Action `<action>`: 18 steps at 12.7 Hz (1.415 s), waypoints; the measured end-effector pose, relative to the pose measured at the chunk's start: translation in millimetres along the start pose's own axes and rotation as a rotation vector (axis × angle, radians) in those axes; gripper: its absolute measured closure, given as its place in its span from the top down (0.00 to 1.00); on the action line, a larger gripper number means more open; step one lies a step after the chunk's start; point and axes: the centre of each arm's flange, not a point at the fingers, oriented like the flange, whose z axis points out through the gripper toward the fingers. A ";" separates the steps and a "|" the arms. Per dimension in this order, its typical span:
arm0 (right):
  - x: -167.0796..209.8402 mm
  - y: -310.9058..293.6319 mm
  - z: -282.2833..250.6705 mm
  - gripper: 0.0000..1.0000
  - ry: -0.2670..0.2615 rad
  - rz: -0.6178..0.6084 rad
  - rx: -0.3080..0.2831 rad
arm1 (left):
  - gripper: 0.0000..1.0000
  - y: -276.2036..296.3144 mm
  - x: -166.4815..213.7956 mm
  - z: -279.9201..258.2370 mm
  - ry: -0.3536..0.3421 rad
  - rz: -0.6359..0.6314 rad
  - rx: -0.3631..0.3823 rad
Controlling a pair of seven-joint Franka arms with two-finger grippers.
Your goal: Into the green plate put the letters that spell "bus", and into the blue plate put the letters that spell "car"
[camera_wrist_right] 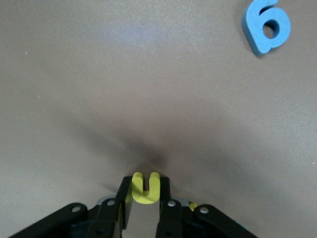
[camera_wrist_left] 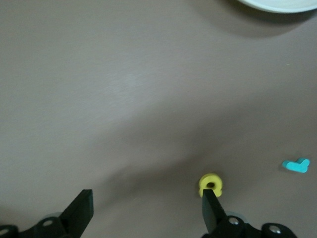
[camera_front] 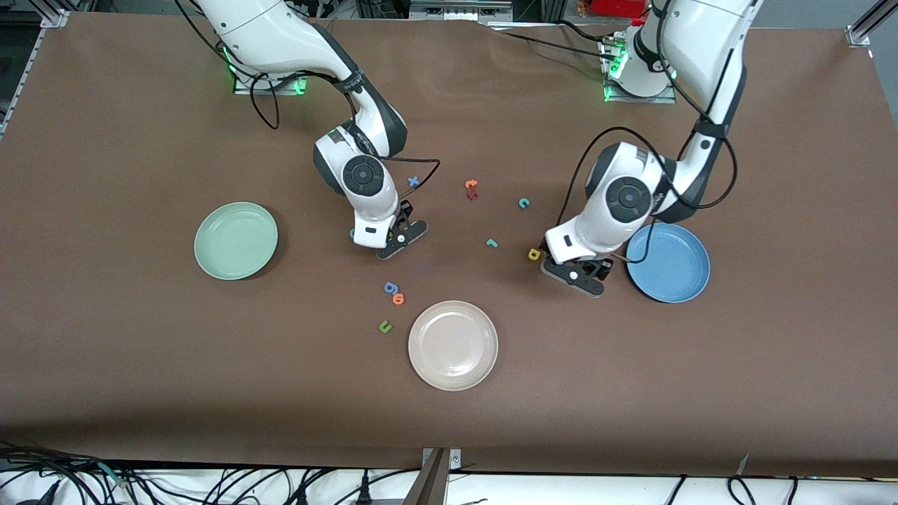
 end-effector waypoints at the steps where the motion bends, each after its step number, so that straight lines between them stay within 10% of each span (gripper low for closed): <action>1: 0.2 -0.1 -0.3 0.26 0.001 -0.010 0.000 | 0.96 4.0 -0.1 8.5 -0.003 0.006 0.000; 6: 3.3 49.7 -62.8 0.26 -0.022 -0.029 -0.044 | 0.92 16.7 -4.8 40.5 -0.042 -0.066 -0.001; 10: -44.6 183.0 -118.9 0.26 -0.163 -0.099 -0.057 | 0.92 52.0 -5.4 47.1 -0.051 -0.079 0.001; 14: -104.4 273.2 -92.3 0.26 -0.261 -0.059 -0.029 | 0.91 52.6 -9.7 66.3 -0.071 -0.078 0.002; 18: -146.5 292.9 -33.8 0.26 -0.248 -0.015 -0.032 | 0.85 53.8 -8.7 67.7 -0.068 -0.076 0.003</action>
